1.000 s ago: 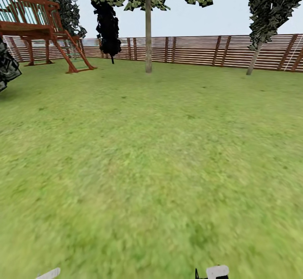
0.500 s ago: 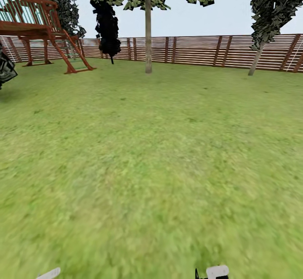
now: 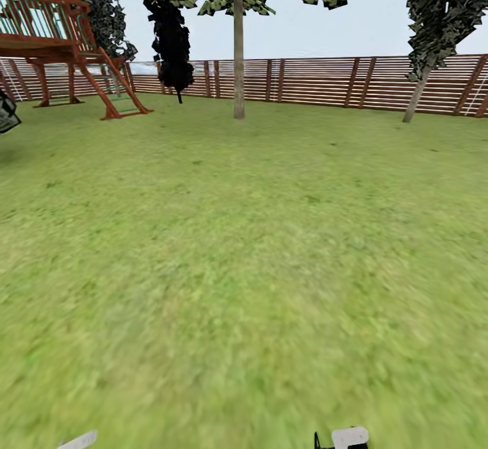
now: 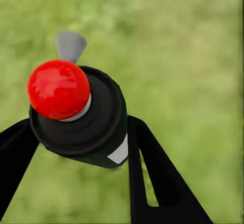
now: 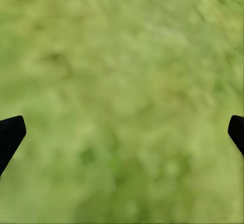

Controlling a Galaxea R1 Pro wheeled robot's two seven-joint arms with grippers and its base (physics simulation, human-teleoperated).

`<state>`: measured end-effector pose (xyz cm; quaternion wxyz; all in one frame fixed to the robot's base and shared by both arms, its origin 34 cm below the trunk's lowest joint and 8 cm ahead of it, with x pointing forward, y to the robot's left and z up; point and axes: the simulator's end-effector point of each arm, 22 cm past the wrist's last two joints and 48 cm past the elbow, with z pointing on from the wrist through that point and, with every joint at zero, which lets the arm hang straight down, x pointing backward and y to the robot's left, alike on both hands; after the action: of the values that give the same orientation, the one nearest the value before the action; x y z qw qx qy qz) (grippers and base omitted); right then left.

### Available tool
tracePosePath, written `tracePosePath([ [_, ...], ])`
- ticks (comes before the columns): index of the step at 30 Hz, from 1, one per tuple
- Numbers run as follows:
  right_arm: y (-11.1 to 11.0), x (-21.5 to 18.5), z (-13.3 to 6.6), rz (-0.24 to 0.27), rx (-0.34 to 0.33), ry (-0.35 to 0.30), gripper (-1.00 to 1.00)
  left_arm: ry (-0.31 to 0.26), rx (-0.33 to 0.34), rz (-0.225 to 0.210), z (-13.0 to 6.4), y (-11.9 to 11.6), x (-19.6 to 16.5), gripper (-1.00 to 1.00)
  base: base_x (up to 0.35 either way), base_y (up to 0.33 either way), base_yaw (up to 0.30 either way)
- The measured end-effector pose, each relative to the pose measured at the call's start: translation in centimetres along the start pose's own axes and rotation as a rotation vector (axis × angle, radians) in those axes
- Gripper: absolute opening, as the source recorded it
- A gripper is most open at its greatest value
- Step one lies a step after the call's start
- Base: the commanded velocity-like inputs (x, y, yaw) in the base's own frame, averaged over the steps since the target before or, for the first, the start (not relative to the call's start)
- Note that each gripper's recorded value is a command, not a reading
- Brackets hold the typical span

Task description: In the garden, pick up the pesticide atomizer on the floor and spray pesticide onto both trees until each tree trunk is fully covered.

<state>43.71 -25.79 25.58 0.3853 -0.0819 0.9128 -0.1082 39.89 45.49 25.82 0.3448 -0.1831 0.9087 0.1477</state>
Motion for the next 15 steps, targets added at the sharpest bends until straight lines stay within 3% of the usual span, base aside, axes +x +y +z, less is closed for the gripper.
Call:
tracePosePath([
  [15,0.00,0.00,0.00,0.000,0.000,0.000,1.00,0.000,0.000,0.000,0.00,0.02,-0.02,-1.00,0.339,0.000,0.000],
])
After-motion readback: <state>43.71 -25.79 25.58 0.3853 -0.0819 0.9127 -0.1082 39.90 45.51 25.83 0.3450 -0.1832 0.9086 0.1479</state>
